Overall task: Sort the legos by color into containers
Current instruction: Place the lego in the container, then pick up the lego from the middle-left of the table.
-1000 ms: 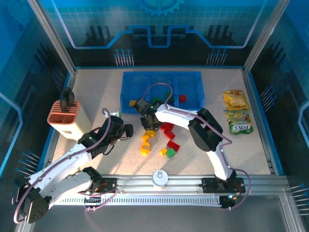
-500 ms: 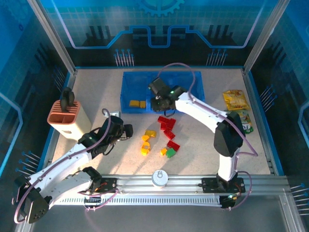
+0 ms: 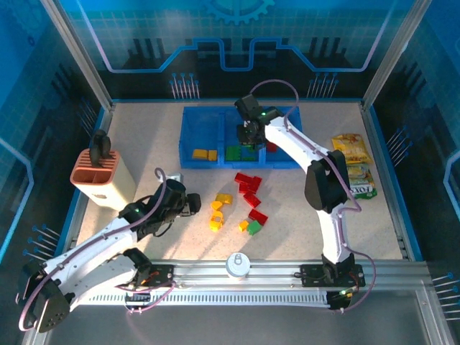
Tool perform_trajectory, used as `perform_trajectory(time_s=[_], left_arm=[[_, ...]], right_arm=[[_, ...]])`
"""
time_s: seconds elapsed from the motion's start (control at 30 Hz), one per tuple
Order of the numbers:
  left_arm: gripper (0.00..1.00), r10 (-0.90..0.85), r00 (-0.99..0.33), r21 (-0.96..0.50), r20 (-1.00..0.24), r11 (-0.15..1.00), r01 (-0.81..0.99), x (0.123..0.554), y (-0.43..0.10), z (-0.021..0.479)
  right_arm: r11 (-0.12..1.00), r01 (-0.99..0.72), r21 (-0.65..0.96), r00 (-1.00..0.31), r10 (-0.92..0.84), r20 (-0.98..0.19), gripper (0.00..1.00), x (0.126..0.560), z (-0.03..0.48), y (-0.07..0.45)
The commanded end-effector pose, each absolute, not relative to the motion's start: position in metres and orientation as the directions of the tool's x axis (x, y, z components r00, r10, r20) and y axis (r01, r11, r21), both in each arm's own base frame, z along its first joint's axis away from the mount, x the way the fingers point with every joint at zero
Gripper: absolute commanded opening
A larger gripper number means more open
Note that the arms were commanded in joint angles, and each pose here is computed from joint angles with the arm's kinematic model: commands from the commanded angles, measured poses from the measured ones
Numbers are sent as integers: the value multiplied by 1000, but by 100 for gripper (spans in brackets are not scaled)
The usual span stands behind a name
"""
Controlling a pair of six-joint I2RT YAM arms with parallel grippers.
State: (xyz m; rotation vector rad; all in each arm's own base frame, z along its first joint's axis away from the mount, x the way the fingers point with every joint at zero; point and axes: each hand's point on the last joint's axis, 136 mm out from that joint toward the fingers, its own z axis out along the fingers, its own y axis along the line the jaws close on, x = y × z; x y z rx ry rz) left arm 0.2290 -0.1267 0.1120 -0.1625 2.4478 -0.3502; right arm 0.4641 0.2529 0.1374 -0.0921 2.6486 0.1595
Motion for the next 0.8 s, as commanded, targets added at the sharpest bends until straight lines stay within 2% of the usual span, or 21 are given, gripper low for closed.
perform_trajectory(time_s=[0.0,0.1,0.13,0.43,0.77], left_arm=[[74,-214,-801,-323,-560,946,-26,224,-137,104],[74,-203,-812,-327,-547,945,-16,224,-145,101],[74,-198,-816,-329,-543,944,-10,224,-147,99],[74,-122,-856,-323,-503,945,56,233,-175,91],[75,75,-902,-251,-425,948,197,222,-220,71]], right_arm=[[987,-121,106,-890,-60,-453,40,462,142,260],[968,-177,176,-887,-79,-456,67,455,153,274],[964,-189,187,-881,-83,-466,71,451,160,276],[939,-250,238,-815,-72,-575,72,407,214,268],[941,-208,268,-842,-33,-538,71,356,180,238]])
